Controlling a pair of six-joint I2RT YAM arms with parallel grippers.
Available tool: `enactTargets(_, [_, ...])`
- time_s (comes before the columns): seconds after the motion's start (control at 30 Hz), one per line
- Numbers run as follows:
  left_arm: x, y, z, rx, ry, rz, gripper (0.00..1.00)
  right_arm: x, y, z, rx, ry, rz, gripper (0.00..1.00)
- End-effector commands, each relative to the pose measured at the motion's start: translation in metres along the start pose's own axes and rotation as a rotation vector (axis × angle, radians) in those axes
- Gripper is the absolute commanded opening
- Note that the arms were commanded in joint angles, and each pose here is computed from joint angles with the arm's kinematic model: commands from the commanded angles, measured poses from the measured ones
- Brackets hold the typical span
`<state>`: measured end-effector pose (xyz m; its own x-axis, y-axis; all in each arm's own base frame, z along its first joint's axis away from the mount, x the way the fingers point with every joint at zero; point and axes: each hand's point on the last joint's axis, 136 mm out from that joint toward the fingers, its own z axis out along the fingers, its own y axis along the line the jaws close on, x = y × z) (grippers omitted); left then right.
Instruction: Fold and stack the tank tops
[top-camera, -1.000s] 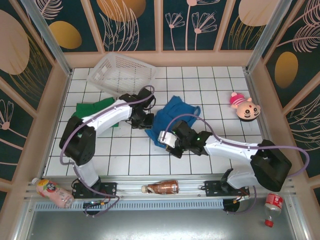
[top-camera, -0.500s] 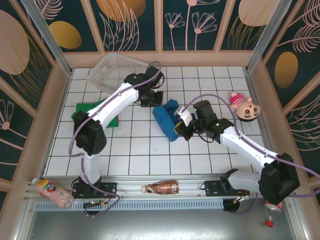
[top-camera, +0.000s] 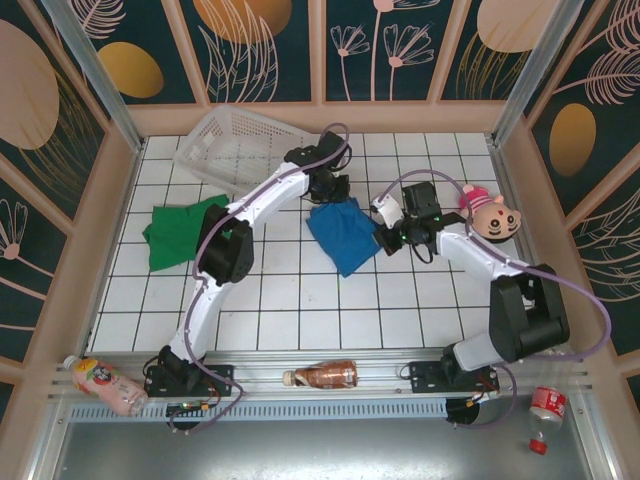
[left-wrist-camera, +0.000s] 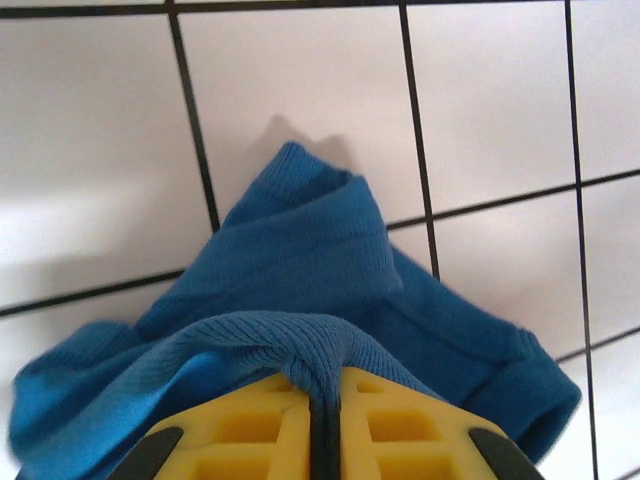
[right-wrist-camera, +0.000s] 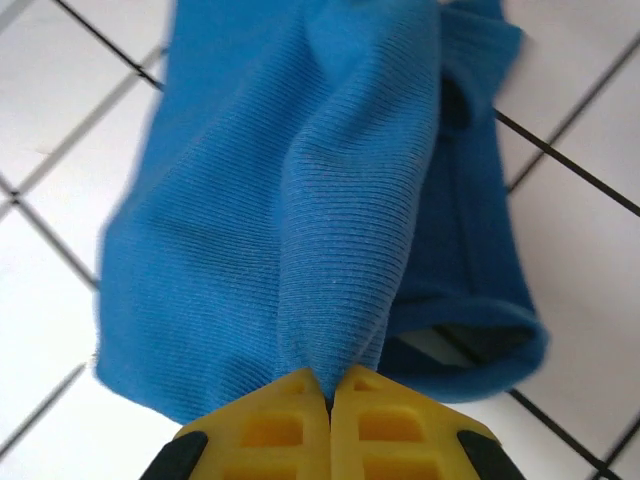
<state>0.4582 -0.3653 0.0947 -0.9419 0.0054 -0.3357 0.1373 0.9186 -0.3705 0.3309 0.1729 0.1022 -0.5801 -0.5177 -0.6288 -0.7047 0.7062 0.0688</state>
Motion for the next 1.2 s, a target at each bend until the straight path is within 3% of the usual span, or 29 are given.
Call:
enactTargets(0.0, [-0.026, -0.006, 0.017, 0.055, -0.087, -0.026, 0.14, -0.011, -0.037, 0.009, 0.130, -0.004, -0.038, 0.00])
enactTargets(0.23, [-0.046, -0.004, 0.041, 0.076, -0.172, -0.048, 0.42, -0.014, -0.095, 0.031, 0.313, -0.002, 0.009, 0.09])
enactTargets(0.4, [-0.069, -0.007, 0.014, 0.062, -0.271, -0.011, 0.55, -0.009, -0.120, 0.028, 0.445, 0.056, 0.060, 0.23])
enactTargets(0.57, [-0.050, 0.000, -0.012, 0.013, -0.210, 0.042, 0.60, -0.009, -0.136, 0.004, 0.558, 0.048, 0.201, 0.39])
enactTargets(0.73, [-0.015, 0.021, -0.023, -0.043, -0.123, 0.072, 0.61, -0.027, -0.092, -0.008, 0.348, -0.063, 0.384, 0.41])
enactTargets(0.87, [0.011, 0.038, -0.009, -0.087, -0.031, 0.118, 0.62, -0.028, -0.052, -0.003, 0.190, -0.134, 0.489, 0.42])
enactTargets(1.17, [0.025, 0.057, 0.039, -0.115, 0.074, 0.171, 0.61, -0.008, -0.021, 0.034, 0.059, -0.104, 0.578, 0.43])
